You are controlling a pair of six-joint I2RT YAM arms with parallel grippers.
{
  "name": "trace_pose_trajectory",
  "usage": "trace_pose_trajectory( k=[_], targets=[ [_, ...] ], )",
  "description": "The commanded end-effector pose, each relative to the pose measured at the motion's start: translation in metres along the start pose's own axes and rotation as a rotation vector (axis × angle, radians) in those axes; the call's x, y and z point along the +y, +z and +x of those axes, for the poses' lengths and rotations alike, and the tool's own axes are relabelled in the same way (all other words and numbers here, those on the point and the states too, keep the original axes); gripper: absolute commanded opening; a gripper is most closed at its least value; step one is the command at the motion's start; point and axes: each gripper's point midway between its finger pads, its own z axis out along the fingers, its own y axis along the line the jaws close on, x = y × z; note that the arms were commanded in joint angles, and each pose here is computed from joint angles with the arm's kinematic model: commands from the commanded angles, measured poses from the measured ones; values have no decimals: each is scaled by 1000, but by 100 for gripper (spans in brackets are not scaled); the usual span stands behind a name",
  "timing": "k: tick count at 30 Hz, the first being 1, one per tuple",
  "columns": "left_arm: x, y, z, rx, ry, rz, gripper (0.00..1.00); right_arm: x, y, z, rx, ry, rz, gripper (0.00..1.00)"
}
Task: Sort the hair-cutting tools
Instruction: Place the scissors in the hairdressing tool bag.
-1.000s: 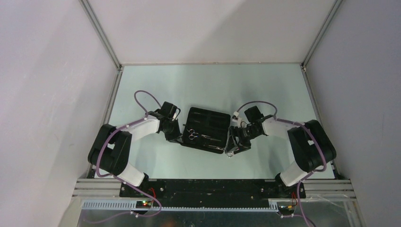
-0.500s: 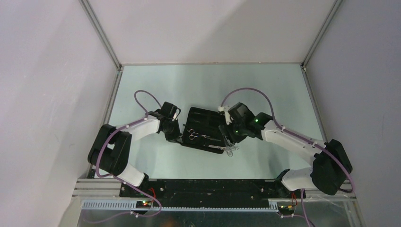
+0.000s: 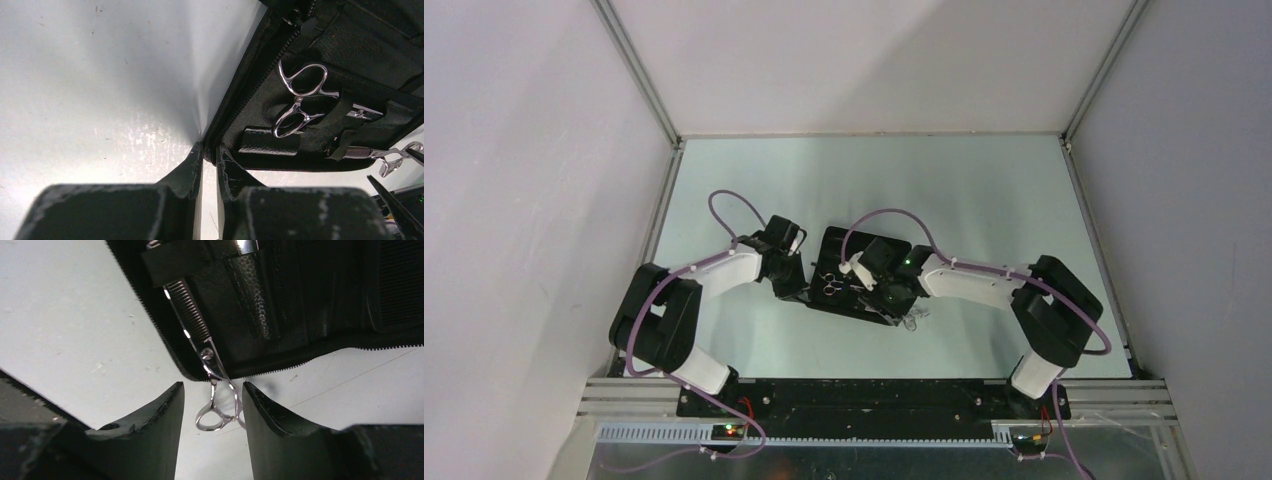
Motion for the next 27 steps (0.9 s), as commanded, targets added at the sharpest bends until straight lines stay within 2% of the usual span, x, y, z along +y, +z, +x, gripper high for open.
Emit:
trace_pose_trajectory(
  k=[1, 5, 13, 15, 27],
  targets=[
    [17, -1, 3, -7, 43, -73, 3, -12, 7, -12, -3, -49, 69, 50],
    [16, 0, 4, -5, 43, -67, 3, -12, 16, -9, 19, -69, 77, 45],
    [16, -1, 4, -8, 49, -64, 3, -5, 15, -12, 21, -153, 55, 10],
    [15, 0, 4, -3, 51, -56, 3, -5, 12, -15, 21, -179, 62, 6],
    [14, 1, 5, 0, 59, -50, 0, -5, 18, -38, 64, -418, 137, 2]
  ],
)
